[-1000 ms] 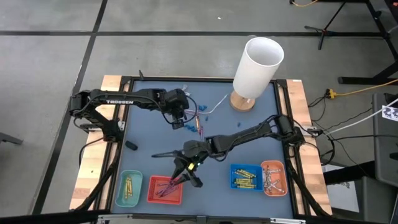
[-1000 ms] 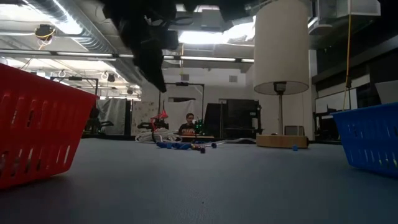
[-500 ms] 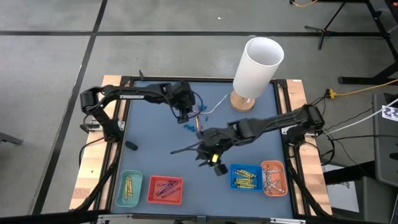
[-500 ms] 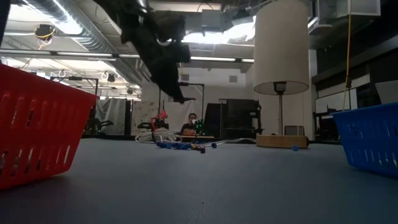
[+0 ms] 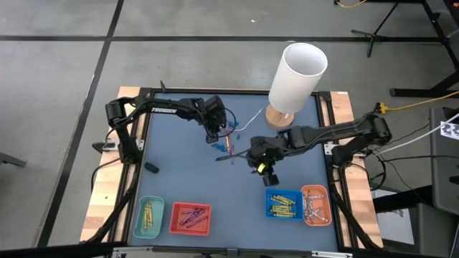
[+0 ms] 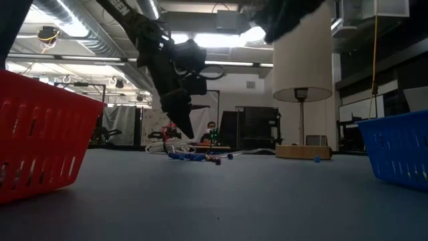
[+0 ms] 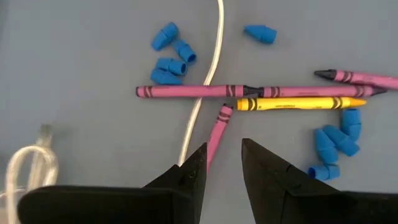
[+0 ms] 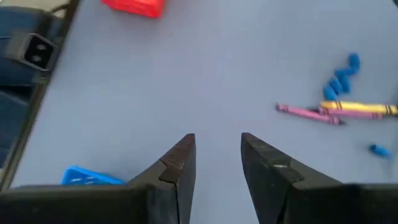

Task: Sort crayons
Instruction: Put the red crayon into the red basket

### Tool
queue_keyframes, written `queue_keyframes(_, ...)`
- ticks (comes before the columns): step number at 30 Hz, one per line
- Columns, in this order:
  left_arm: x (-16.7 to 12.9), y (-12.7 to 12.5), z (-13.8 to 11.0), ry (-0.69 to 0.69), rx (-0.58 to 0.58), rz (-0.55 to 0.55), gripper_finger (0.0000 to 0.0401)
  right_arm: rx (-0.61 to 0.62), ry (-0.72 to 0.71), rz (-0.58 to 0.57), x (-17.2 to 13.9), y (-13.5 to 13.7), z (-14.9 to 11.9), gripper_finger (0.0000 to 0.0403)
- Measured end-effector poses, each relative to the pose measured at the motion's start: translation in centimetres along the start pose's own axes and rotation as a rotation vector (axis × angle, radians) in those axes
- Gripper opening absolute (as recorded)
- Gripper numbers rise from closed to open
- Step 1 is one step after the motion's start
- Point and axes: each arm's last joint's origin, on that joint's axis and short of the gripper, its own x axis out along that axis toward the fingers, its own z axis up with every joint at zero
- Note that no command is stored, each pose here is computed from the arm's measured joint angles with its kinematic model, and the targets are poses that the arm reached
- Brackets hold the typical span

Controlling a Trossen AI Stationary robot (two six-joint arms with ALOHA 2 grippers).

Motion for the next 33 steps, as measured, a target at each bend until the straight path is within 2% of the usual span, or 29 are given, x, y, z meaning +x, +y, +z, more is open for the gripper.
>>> queue_keyframes(7,0.4,0.0,-0.1,0.016,0.023,0.009,0.0085,0.092,-0.018,-0.043,0.7,-2.4,-2.8,0.0127)
queue_keyframes(14,0.5,-0.6,0.1,0.002,0.033,-0.007,0.0085,0.148,0.018,-0.069,1.4,-4.2,-4.2,0.0127)
queue_keyframes(23,1.4,-2.4,1.5,-0.096,0.091,0.014,0.0085,0.163,-0.008,-0.078,1.3,-4.9,-4.2,0.0127)
queue_keyframes(33,3.6,-2.0,0.4,0.017,0.085,0.135,0.0084,0.16,-0.021,-0.075,1.3,-4.9,-4.0,0.0127)
